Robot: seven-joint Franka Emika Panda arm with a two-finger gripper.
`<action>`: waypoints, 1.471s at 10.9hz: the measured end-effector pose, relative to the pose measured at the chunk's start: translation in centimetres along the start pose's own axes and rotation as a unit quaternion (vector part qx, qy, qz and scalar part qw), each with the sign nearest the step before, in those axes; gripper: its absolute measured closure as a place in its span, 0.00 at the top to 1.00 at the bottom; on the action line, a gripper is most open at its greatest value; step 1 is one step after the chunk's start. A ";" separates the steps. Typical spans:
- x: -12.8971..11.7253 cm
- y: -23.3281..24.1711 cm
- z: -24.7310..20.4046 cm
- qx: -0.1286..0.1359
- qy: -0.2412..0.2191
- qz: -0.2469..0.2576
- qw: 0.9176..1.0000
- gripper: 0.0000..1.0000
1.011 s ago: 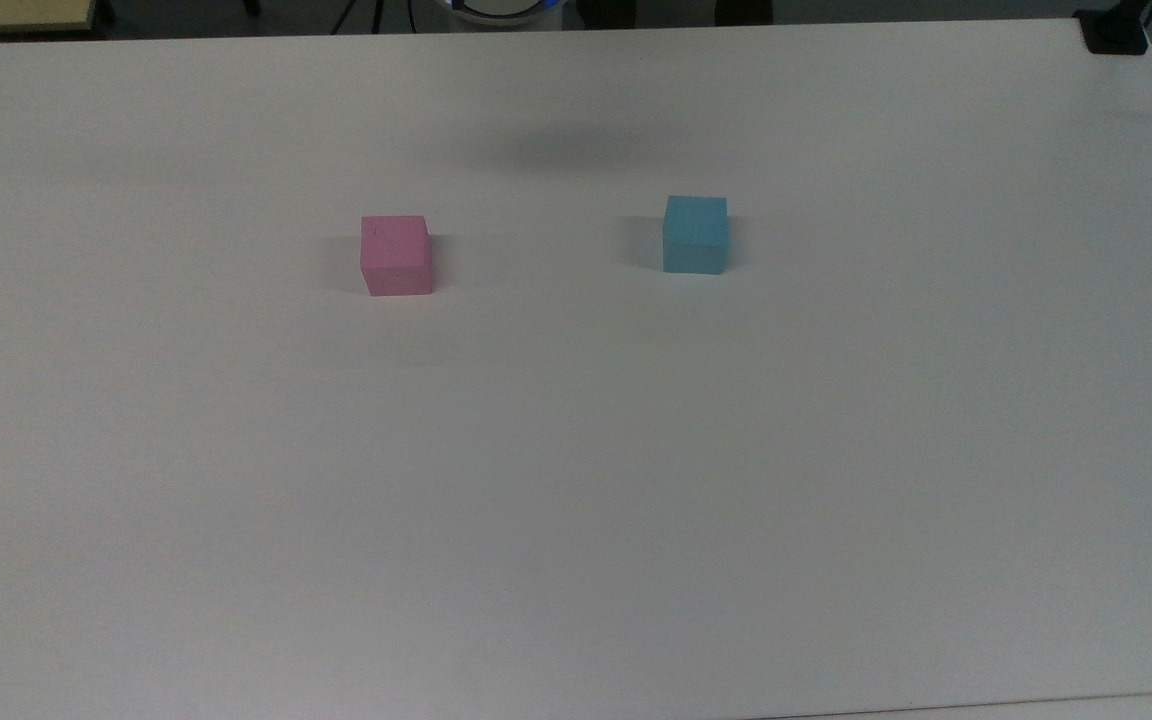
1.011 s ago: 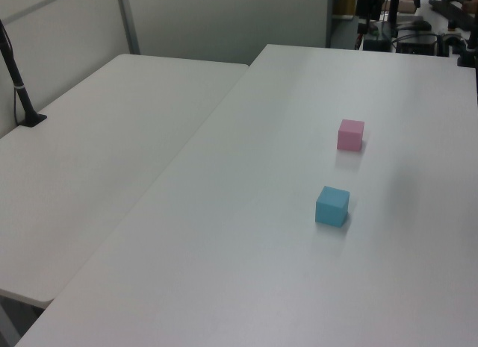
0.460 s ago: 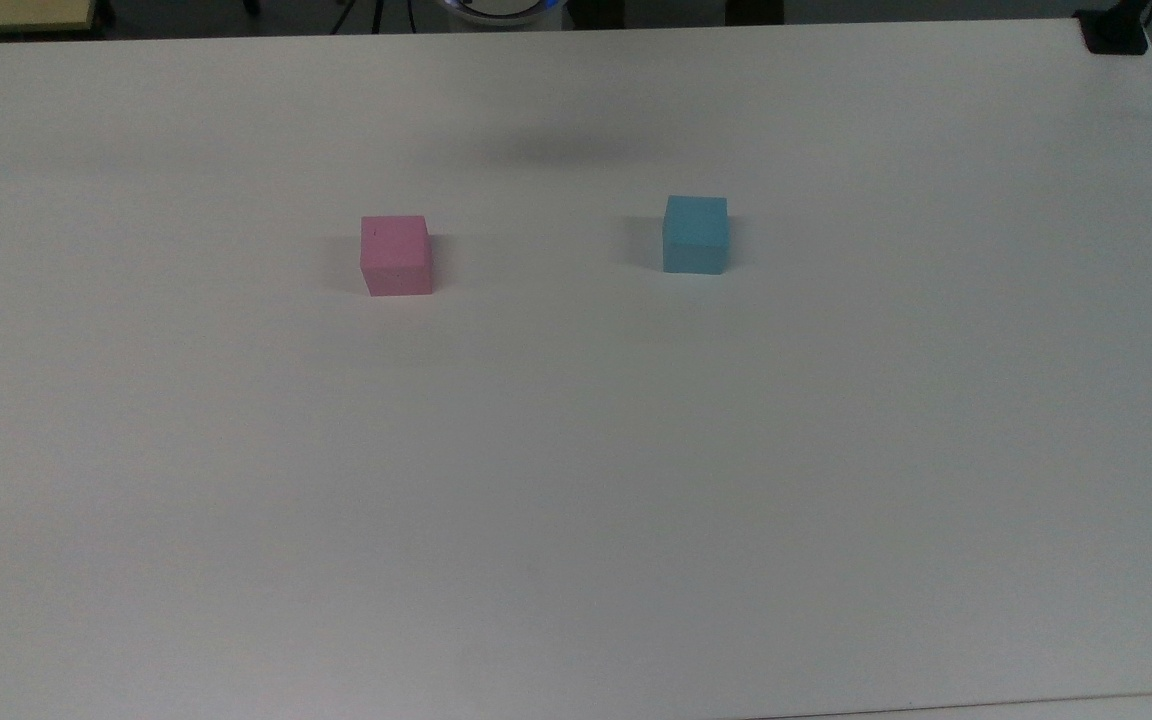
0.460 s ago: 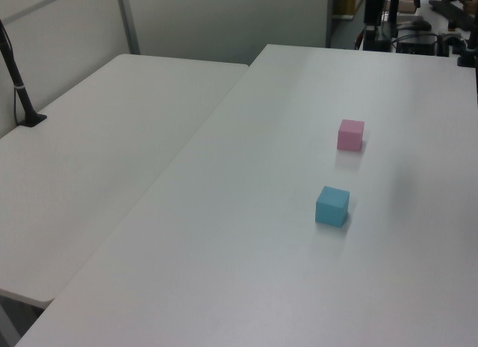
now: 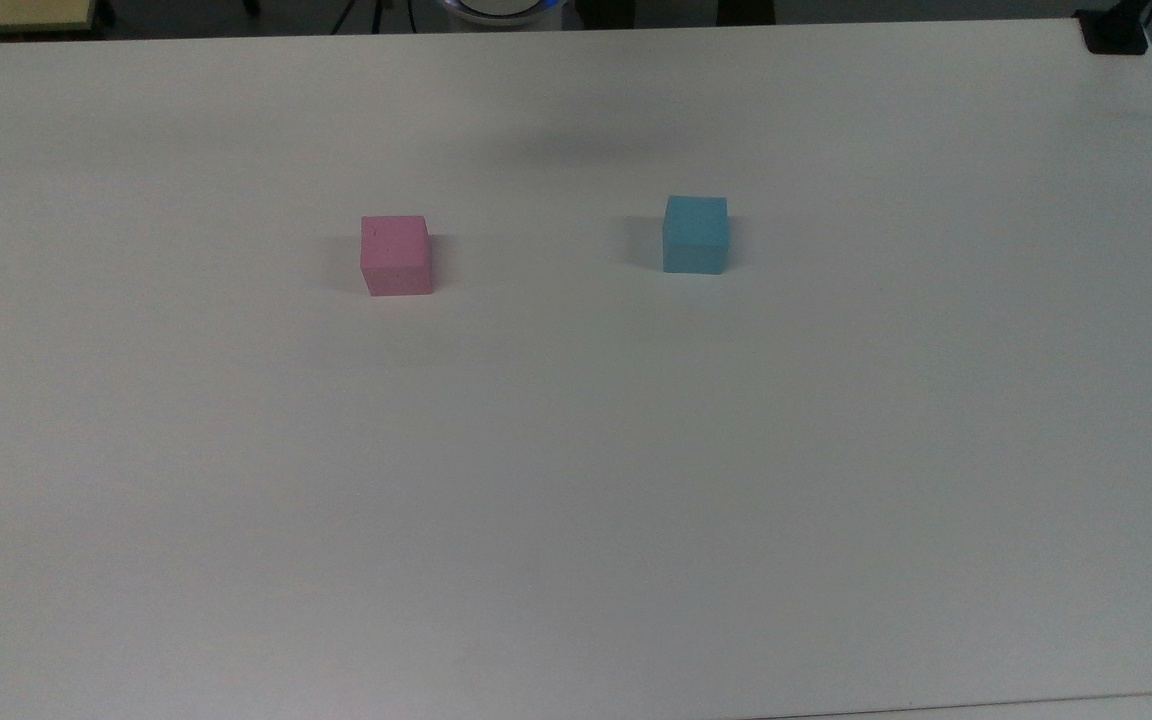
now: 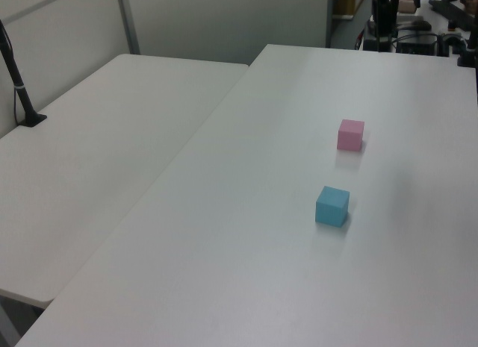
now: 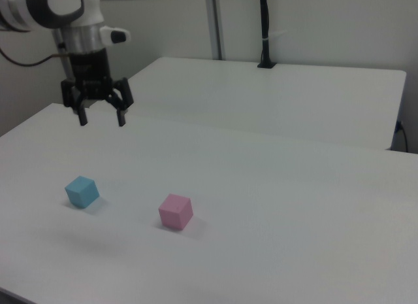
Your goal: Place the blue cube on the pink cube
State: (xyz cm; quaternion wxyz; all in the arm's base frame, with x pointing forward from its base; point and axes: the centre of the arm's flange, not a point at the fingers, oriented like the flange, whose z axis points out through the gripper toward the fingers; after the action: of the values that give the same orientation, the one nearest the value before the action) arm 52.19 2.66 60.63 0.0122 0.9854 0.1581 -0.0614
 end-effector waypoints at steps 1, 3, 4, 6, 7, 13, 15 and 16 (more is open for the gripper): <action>0.9 -1.8 1.4 0.001 -0.016 -0.018 1.000 1.00; 2.6 -4.4 4.3 0.006 -0.044 -0.047 0.998 1.00; 3.5 -5.7 5.6 0.020 -0.052 -0.056 0.997 1.00; 5.4 -8.3 8.3 0.070 -0.034 -0.060 0.995 1.00; 6.1 -9.8 9.8 0.078 -0.027 -0.059 0.995 1.00; 8.4 -18.1 17.3 0.038 0.006 0.100 0.994 1.00; 9.0 -18.9 19.5 -0.002 -0.003 0.118 0.993 1.00; 9.5 -19.3 20.4 -0.017 0.004 0.136 0.991 1.00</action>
State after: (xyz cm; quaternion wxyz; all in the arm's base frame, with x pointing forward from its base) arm 52.72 23.03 39.13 0.0365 0.9977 0.0234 -0.0527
